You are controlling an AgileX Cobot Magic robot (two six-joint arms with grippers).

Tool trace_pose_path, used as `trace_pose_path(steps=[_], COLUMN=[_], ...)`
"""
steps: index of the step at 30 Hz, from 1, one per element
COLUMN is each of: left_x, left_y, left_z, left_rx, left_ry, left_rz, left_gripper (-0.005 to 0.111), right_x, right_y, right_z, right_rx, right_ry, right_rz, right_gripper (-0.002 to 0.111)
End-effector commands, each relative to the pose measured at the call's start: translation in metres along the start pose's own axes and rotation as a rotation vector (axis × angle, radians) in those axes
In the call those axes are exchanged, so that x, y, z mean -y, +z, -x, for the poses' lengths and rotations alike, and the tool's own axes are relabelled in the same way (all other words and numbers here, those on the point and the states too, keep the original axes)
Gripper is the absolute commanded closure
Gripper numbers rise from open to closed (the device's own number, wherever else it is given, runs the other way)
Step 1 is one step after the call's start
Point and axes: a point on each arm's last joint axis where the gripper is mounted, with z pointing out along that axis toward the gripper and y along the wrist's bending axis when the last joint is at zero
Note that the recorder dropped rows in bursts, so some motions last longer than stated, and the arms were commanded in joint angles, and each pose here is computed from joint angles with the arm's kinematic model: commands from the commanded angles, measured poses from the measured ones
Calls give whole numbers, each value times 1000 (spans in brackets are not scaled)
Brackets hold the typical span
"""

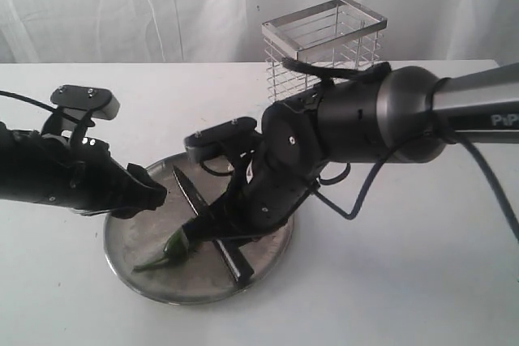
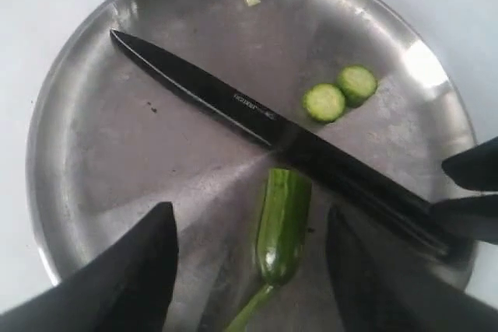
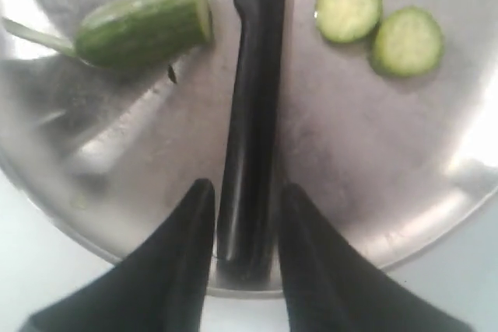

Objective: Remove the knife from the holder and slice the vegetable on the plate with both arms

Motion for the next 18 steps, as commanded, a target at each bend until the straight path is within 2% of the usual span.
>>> trace_pose_path(steps=[1,6,11,15,18], left_x=[6,15,23,24,24], left_y=[-22,-49,-67,-69,-69], left_z=[2,8,9,10,10], left_rx=[59,145,185,194,194], left_ry=[13,41,70,73,73], left_rz=[-12,-37,-74,-75,-75], left_gripper=[47,47,47,47,47], right_x=[-3,-12,-22,-23,-20], right_y=[-46,-100,-159,-203,-230], right_z=[9,2,-23,-48,-66], right_rx=[132,294,534,685,725], right_ry=[-13,-30,-66,-87,-84], right_rz=[22,69,141,192,214], right_gripper=[81,84,108,108,108])
